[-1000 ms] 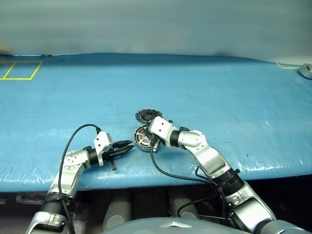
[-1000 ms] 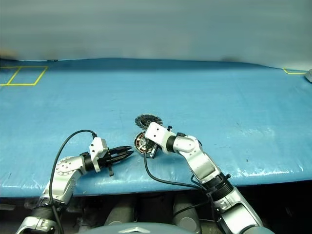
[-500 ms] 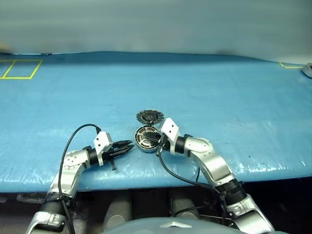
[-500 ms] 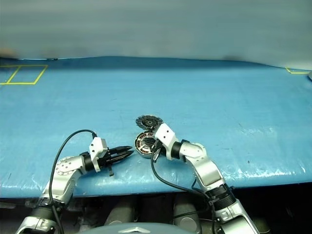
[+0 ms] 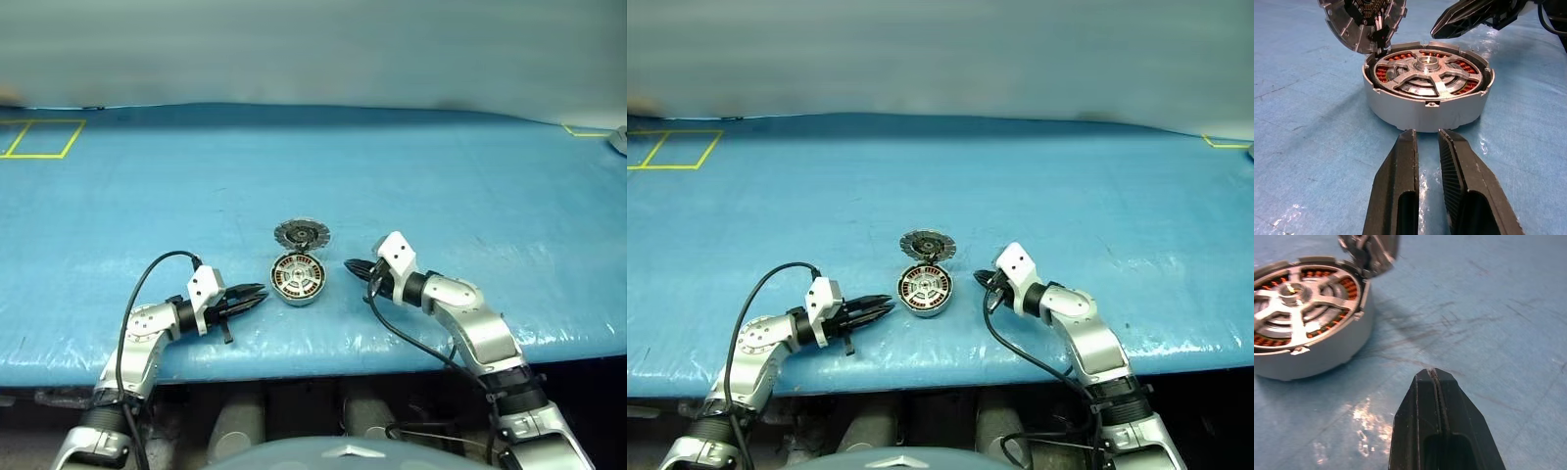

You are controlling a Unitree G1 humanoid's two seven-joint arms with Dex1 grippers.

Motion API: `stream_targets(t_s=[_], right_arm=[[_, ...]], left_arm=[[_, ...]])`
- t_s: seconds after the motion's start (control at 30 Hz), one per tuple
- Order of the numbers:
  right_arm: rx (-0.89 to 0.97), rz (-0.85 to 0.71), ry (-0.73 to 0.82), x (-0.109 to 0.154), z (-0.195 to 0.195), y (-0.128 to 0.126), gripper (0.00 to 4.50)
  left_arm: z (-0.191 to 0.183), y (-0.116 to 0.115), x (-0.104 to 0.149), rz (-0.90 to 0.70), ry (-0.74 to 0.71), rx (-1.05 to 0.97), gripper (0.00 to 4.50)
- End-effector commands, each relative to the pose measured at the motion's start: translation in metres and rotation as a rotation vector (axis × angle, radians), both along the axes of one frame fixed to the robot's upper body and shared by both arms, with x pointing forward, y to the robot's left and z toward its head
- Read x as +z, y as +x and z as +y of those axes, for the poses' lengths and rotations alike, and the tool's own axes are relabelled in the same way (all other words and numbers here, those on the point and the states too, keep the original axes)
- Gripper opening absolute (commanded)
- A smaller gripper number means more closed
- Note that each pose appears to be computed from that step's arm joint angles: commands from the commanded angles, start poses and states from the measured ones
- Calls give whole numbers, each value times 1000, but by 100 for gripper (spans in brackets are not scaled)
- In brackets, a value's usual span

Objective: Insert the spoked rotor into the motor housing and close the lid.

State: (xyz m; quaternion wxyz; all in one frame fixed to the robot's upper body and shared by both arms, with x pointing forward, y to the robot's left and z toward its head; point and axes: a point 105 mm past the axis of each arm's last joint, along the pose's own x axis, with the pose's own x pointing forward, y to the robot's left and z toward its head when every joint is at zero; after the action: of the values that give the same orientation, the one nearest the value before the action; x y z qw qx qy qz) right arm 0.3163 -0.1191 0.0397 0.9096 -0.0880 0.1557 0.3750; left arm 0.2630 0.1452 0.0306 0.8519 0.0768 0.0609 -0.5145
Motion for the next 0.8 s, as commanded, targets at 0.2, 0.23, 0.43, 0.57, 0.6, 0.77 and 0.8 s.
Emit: stream_targets(t_s=[0.2,0.23,0.43,0.57,0.6,0.77,0.8], right_arm=[[-77,-180,119,46,13,59,0],[-65,-189,129,49,16,62,0],[163,-151,370,87,55,51,0],[333,-94,443,98,72,27,0],[360,-83,440,97,75,23,0],[425,-53,367,83,81,5,0],[434,-45,360,80,82,1,0]], left_arm=[[4,1,13,-71,-30,30,74],[5,1,13,-72,-30,32,74],[6,0,12,-76,-33,49,74],[8,-1,11,-77,-31,58,74],[8,-1,11,-78,-30,61,74],[12,2,13,-92,-31,91,74],[13,2,14,-93,-32,95,74]])
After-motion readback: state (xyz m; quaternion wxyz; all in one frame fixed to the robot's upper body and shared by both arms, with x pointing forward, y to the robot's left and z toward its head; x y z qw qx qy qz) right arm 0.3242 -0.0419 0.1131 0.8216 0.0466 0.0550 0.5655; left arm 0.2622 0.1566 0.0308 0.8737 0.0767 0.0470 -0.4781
